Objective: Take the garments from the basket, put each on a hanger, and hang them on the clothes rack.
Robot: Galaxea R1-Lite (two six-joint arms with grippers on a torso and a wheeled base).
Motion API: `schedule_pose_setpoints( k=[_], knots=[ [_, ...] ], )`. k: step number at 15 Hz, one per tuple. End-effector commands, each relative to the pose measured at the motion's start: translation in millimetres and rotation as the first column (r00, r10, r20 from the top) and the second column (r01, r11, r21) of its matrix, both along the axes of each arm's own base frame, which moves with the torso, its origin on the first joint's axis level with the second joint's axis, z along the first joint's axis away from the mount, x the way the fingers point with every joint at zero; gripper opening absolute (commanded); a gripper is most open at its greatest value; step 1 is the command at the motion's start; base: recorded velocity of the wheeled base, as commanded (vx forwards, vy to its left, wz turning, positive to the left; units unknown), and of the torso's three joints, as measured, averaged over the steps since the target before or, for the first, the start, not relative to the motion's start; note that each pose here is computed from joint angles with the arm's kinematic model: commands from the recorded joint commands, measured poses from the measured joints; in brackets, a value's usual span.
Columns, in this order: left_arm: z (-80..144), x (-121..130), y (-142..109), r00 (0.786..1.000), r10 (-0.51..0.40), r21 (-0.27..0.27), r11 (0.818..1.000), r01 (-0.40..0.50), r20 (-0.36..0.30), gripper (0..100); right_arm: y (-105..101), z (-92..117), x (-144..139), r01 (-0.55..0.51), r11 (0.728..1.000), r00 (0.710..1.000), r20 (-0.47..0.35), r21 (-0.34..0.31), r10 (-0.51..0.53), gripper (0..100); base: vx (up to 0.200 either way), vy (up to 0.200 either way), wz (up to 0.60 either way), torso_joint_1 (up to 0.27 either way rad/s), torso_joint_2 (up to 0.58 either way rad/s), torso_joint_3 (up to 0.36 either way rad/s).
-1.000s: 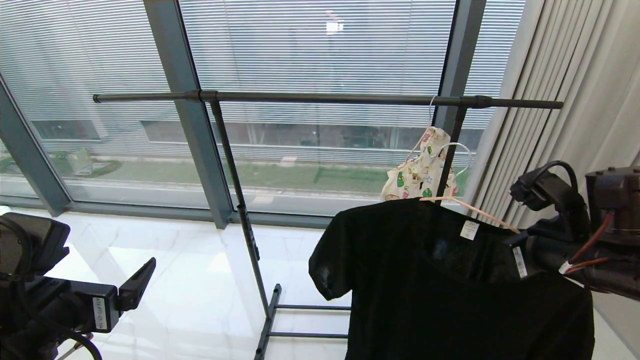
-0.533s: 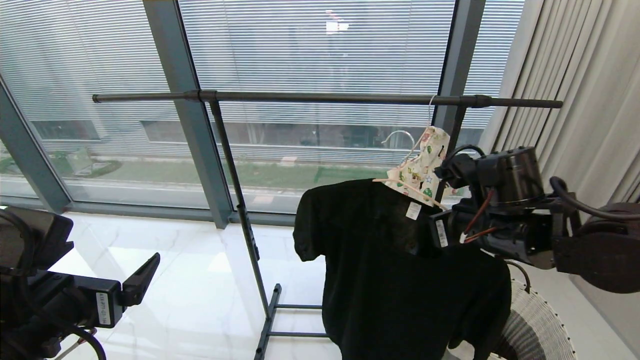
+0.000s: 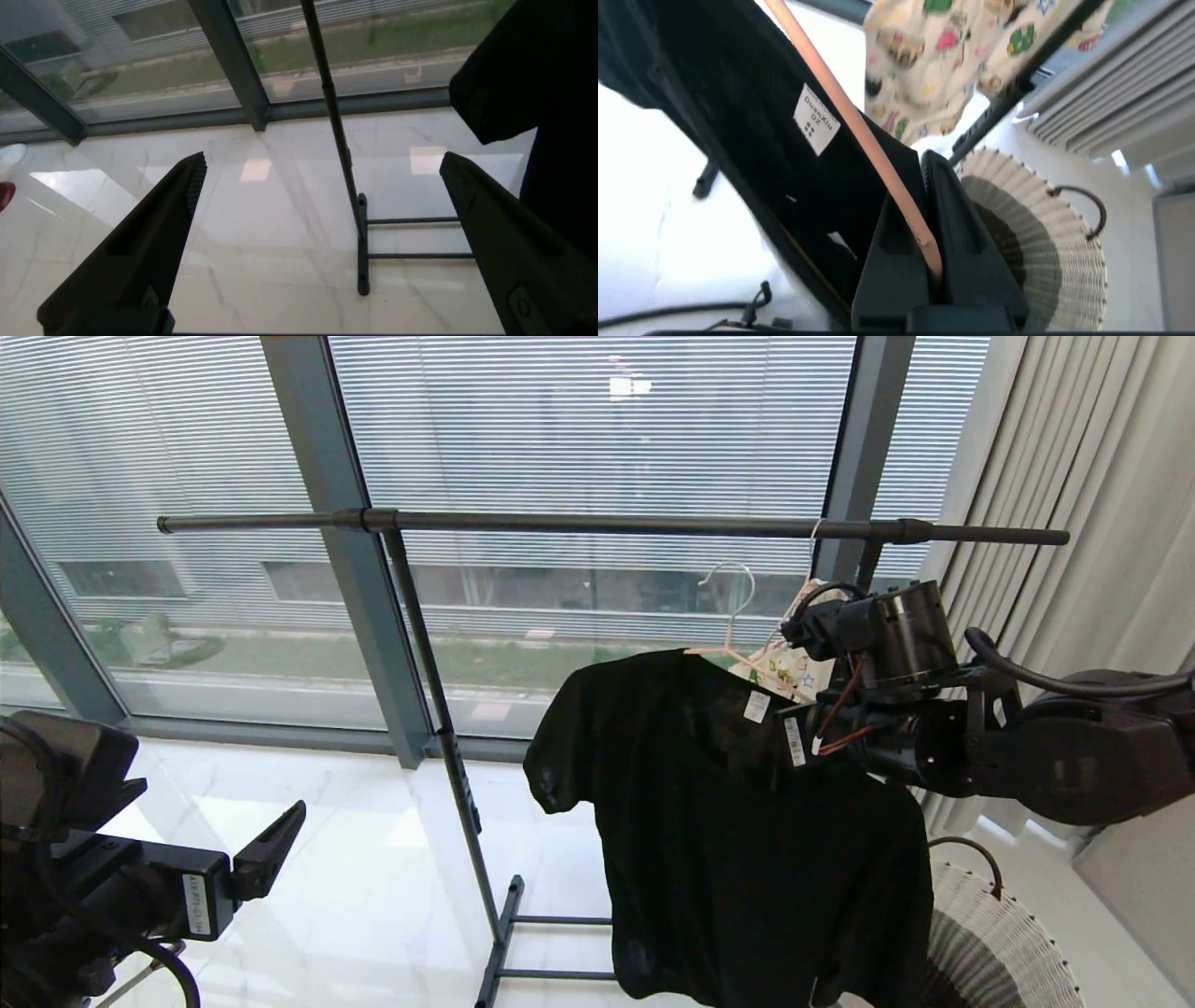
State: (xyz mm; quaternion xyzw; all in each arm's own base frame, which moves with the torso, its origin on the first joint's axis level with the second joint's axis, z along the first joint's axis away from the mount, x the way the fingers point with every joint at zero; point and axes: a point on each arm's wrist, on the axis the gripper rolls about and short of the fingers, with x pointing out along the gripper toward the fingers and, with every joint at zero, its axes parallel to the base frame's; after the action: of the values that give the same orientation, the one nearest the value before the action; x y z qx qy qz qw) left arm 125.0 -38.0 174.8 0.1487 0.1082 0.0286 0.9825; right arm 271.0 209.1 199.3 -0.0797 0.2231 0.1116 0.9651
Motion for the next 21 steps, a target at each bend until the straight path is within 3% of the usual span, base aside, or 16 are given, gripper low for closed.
schedule_pose_setpoints(
  k=[1,8,14,21],
  knots=[
    [0.1,0.2,-0.2,1.0,-0.002,0.001,1.0,0.002,0.001,100,-0.7,8.4,-1.5,-0.002,1.0,1.0,0.021,0.017,0.002,0,0.2,0.0,0.0,0.017,0.0,0.002],
    [0.1,-1.2,-3.3,1.0,-0.028,0.002,1.0,0.028,0.003,100,-5.8,17.5,-8.6,-0.004,1.0,1.0,0.029,0.024,0.003,0,0.2,0.0,0.0,0.004,0.0,0.003],
    [0.1,-1.3,-3.5,1.0,-0.029,0.006,1.0,0.029,0.002,100,-6.4,21.1,-10.1,-0.006,1.0,0.999,0.036,0.028,0.005,0,0.0,0.0,0.0,0.0,0.0,0.0],
    [1.0,-0.7,-3.7,1.0,-0.03,0.01,0.999,0.03,0.003,100,-7.5,48.9,11.2,0.034,0.998,0.997,0.07,0.056,-0.038,0,0.0,0.0,0.0,0.0,0.0,0.0]
  ],
)
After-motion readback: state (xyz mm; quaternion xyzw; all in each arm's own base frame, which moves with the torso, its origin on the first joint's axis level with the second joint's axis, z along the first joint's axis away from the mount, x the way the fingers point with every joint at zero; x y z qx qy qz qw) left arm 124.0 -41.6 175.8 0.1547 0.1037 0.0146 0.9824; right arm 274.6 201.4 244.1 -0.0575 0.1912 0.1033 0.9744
